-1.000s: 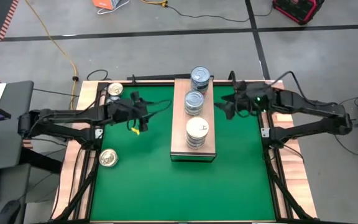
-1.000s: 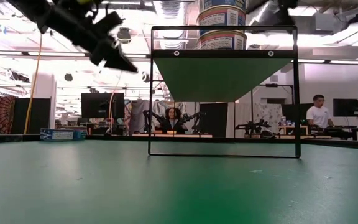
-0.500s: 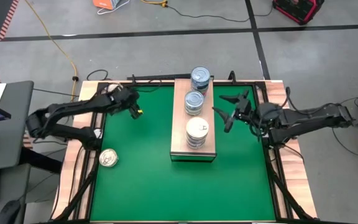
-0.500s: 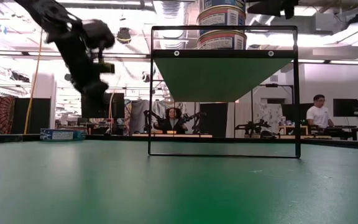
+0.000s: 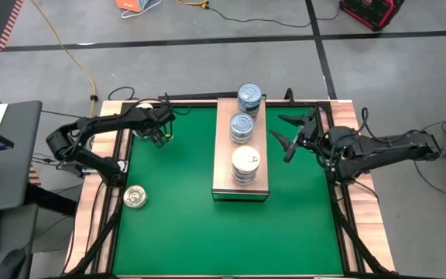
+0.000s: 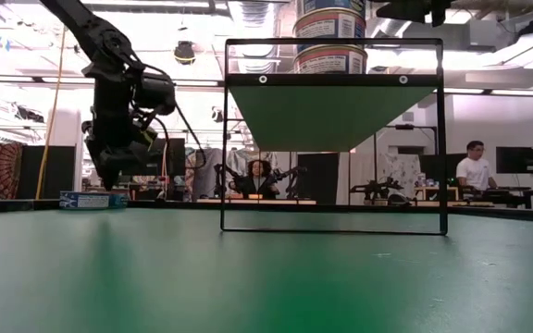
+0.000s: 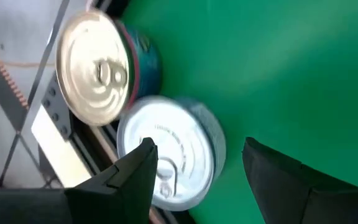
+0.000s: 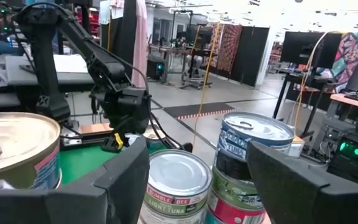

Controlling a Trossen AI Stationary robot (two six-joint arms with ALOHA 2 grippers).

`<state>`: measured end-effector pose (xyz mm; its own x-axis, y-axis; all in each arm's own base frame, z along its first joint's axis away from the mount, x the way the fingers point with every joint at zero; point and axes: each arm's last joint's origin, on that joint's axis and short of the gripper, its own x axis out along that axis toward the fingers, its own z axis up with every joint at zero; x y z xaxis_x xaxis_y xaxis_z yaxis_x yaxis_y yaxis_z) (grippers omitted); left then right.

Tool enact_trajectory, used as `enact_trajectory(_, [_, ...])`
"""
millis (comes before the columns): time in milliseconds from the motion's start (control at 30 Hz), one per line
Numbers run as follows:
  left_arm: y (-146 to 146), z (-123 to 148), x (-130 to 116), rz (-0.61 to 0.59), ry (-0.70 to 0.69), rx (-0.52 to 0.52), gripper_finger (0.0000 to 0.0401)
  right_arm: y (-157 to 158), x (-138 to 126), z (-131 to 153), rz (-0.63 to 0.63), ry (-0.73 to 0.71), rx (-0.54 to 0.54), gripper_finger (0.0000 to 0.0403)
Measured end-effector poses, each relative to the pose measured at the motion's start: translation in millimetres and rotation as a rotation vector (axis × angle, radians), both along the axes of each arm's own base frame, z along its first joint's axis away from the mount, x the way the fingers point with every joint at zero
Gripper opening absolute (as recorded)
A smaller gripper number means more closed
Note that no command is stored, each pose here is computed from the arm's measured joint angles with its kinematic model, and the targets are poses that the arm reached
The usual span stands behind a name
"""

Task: Stack canned seafood by type on shelf
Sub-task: Stack the blue tuna can on top of the blue tuna can on the shelf

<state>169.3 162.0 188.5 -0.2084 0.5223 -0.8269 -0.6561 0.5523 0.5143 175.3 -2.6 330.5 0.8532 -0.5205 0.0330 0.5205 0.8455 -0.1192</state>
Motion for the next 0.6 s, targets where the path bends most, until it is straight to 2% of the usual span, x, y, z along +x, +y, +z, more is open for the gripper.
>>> enact_trajectory(133, [-0.8, -0.7, -4.3, 0.017, 0.033, -0.017, 0.0223, 0.1, -0.3, 0.2, 0.004, 0.001, -0.004, 0.0297])
enact_trajectory(233, [-2.7, -1.8, -5.6, -0.008, 0.047, -0.056, 0.0208, 0.2, 0.2, -0.3, 0.004, 0.005, -0.004, 0.0297])
enact_trajectory(367, [-7.6, -11.2, -9.3, -0.061, 0.069, -0.122, 0.0166, 1.3, 0.8, -0.5, 0.013, 0.002, 0.003, 0.0297])
enact_trajectory(600, [-17.7, -25.4, -14.0, -0.108, 0.106, -0.175, 0.0076, 7.2, 0.9, 0.0, 0.052, -0.008, 0.010, 0.0297])
